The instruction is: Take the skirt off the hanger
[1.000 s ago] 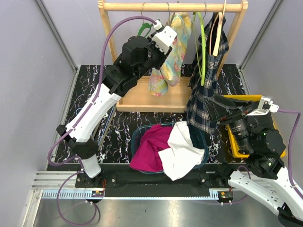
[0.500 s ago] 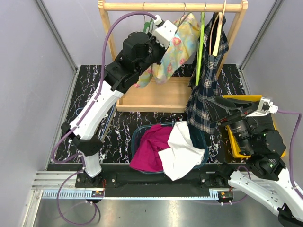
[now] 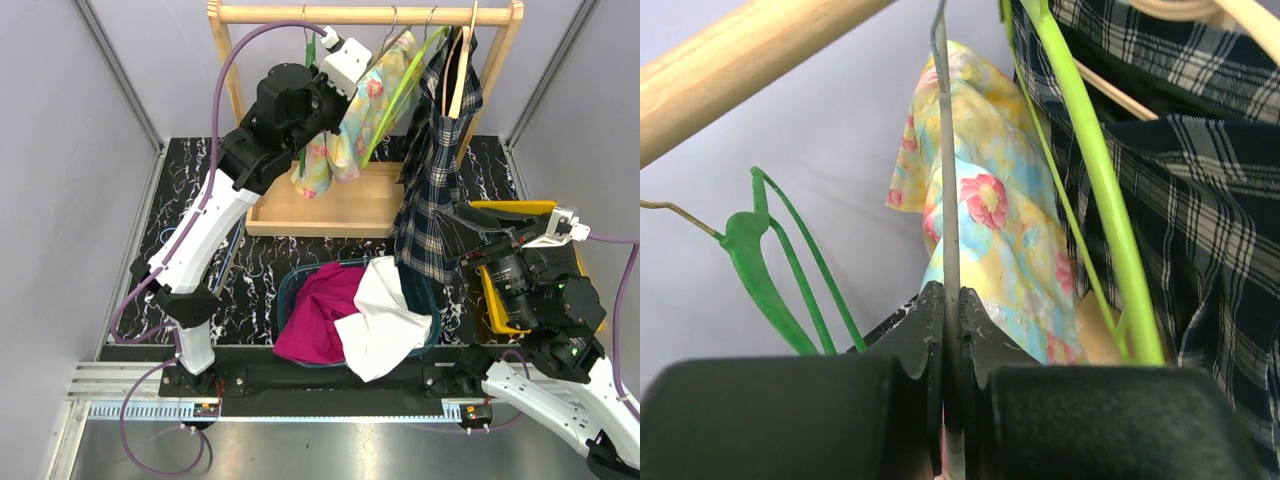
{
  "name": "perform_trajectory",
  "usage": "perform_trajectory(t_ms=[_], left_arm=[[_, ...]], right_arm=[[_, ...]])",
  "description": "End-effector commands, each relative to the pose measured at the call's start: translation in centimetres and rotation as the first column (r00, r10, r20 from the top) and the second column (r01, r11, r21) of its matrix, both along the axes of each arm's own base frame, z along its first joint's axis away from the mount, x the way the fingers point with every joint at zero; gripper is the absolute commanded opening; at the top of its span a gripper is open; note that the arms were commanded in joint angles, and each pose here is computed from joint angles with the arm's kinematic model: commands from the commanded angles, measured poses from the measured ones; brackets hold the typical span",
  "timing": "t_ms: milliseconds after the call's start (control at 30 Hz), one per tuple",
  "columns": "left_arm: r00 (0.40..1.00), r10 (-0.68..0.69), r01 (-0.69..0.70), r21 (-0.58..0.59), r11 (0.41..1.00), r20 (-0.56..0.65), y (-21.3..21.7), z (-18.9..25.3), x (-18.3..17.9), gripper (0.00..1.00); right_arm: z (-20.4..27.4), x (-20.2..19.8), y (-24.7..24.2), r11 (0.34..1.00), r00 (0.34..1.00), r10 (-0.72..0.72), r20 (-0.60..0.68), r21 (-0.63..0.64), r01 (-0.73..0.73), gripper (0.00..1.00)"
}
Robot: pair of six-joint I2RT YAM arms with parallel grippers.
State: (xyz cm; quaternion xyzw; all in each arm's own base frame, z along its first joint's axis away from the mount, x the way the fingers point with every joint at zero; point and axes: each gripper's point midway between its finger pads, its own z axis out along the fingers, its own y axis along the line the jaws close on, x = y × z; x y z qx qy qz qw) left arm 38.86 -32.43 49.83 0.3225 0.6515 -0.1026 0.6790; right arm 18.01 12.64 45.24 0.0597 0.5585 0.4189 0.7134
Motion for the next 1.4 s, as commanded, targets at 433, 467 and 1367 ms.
perform_trajectory(t_ms=[433,467,1367], left_arm=[[0.934,0.089,0.057,-0.390,0.919,0.347,7.0,17.0,-6.4,0.00],[0.933,0.088,0.059,-0.390,0.919,0.348,7.1,17.1,-6.5,0.00],[0.889,-0.397,0.450,-0.274,0.850,0.228,12.2,13.5,-23.9,0.00]], right_arm=[[-0.1,0.0,-0.1,1.000,1.000,0.000,-0.009,0.009,0.000,0.88],[-0.1,0.0,-0.1,1.000,1.000,-0.001,-0.009,0.009,0.001,0.88],[-1.2,1.6,4.9,0.944,0.979,0.196,-0.048,0.279,-0.175,1.00]])
